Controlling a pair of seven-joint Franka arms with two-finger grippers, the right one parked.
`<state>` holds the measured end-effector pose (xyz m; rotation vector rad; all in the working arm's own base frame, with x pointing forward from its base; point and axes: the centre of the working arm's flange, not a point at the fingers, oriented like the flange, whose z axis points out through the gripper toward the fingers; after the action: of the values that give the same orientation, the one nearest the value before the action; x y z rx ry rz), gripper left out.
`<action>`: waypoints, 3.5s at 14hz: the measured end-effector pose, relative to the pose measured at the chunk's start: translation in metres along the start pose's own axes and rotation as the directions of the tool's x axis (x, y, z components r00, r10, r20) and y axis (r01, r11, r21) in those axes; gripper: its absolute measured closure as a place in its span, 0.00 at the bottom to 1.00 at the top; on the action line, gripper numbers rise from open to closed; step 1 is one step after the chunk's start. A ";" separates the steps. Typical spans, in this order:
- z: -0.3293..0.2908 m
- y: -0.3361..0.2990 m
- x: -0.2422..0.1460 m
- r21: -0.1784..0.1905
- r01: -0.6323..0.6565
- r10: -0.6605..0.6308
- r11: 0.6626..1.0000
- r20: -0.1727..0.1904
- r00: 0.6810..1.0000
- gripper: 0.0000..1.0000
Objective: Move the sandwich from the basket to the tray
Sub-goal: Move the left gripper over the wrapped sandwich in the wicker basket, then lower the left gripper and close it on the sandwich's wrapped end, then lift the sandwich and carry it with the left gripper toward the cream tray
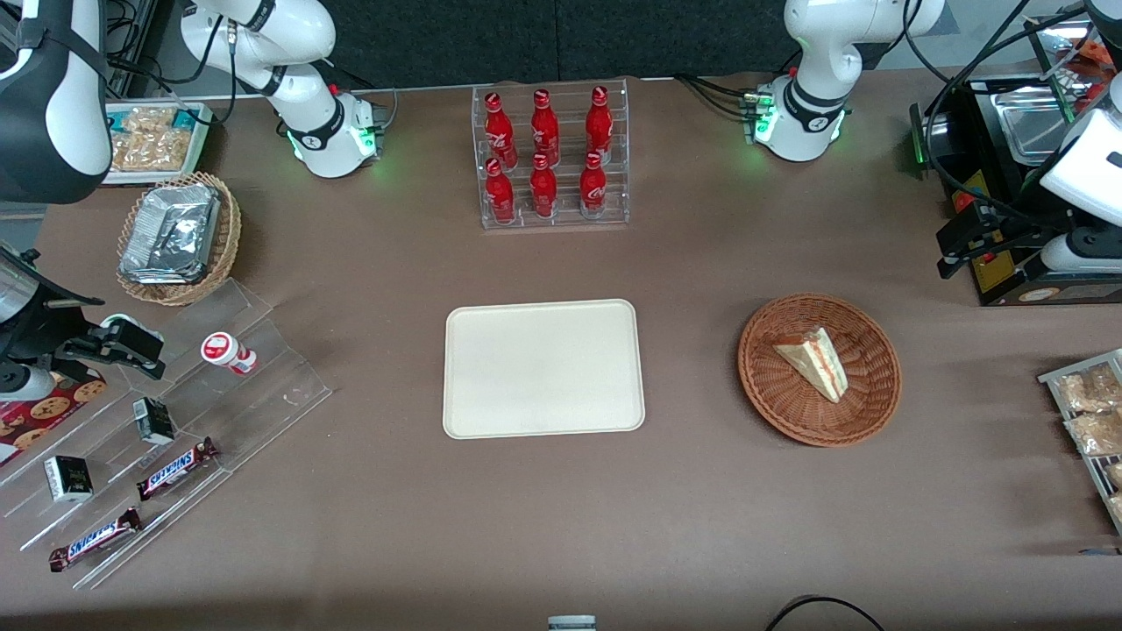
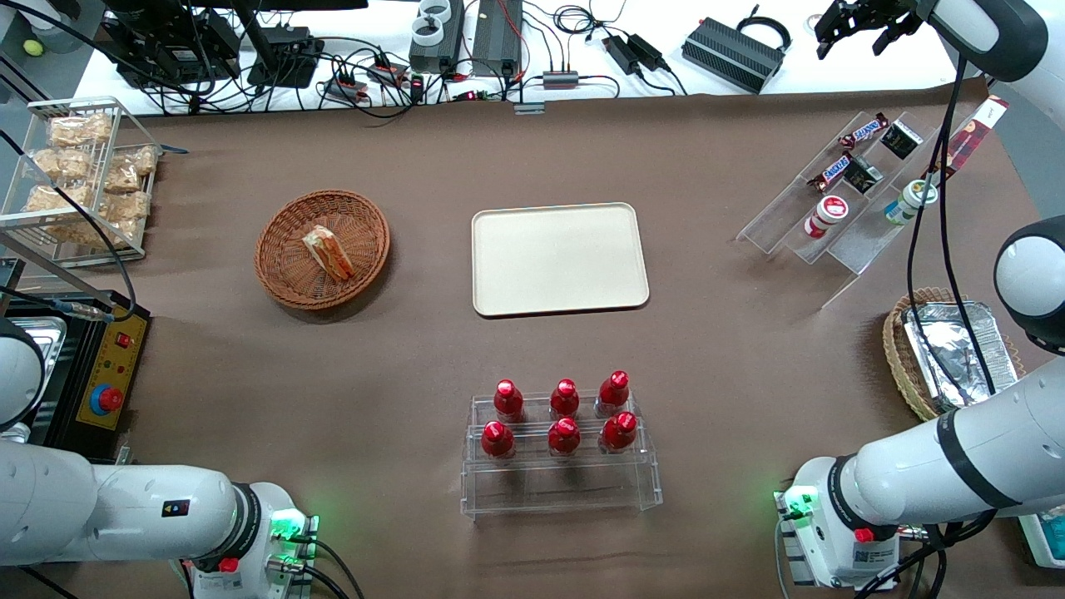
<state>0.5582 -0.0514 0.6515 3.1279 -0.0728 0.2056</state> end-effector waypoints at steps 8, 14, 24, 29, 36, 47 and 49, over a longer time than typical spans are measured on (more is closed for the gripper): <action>0.077 0.000 -0.002 0.076 0.418 -0.425 0.905 0.158 0.891 0.00; 0.246 0.003 0.005 0.165 0.666 -0.686 0.728 0.186 0.704 0.00; 0.365 0.027 -0.065 0.072 0.730 -0.733 0.680 0.091 0.674 0.00; 0.399 0.026 -0.080 0.034 0.735 -0.735 0.677 0.066 0.674 0.00; 0.408 0.026 -0.084 0.012 0.733 -0.733 0.680 0.051 0.678 0.58; 0.182 0.242 -0.046 0.005 0.419 -0.418 0.908 0.094 0.904 0.81; 0.188 0.295 -0.055 -0.009 0.347 -0.344 0.938 0.105 0.933 0.81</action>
<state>0.5141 -0.3457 0.4583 3.0520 0.4683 0.0392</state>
